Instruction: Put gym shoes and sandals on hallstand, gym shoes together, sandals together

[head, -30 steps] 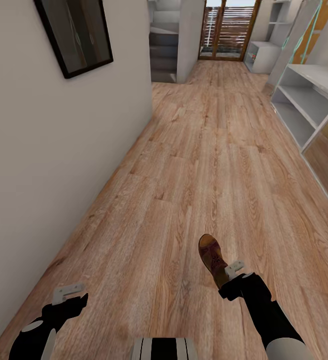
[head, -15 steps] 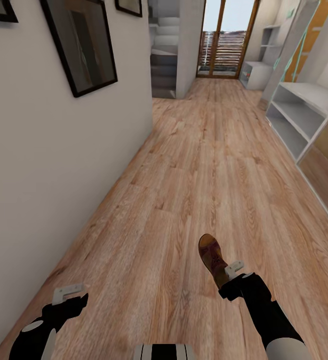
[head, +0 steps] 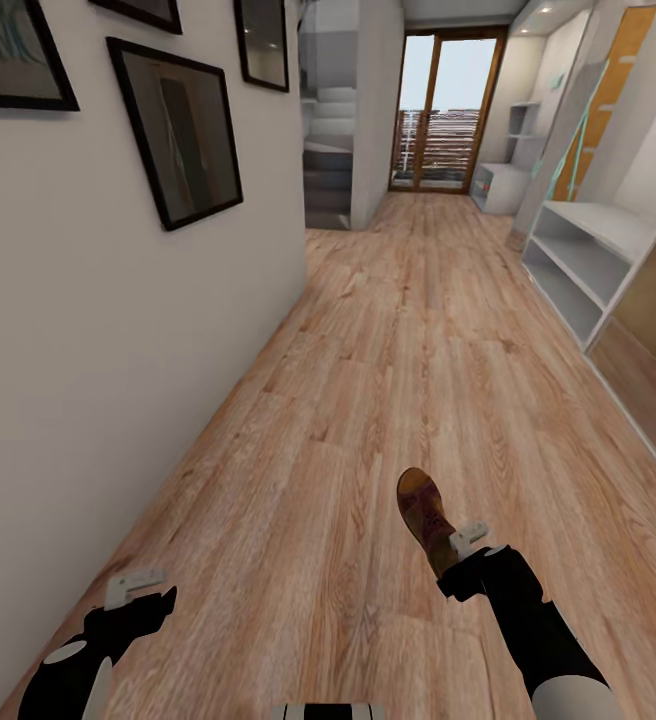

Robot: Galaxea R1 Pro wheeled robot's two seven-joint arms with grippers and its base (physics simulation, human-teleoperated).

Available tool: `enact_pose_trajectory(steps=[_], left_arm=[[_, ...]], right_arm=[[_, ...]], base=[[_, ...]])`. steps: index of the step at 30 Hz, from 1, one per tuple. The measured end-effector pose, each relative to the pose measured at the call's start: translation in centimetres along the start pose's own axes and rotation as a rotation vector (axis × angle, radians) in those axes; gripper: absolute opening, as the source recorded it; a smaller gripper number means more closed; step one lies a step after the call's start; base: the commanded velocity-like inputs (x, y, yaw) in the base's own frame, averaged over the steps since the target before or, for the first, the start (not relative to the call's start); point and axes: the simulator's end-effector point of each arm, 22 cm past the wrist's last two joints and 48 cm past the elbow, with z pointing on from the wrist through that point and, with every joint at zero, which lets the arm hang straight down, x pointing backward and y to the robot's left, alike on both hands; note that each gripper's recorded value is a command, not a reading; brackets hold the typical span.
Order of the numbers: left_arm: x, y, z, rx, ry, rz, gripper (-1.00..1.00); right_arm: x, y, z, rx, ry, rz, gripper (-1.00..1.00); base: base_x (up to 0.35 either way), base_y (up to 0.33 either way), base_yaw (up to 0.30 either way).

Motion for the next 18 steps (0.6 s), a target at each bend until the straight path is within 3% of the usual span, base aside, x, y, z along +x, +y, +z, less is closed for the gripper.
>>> enact_pose_trajectory(steps=[18], left_arm=[[-3.2,-0.2,-2.2,0.011,-0.060,-0.011,1.00]], right_arm=[[-2.6,-1.2,-3.4,0.025,-0.056,0.001,-1.00]], base=[[0.000,0.000,0.000]])
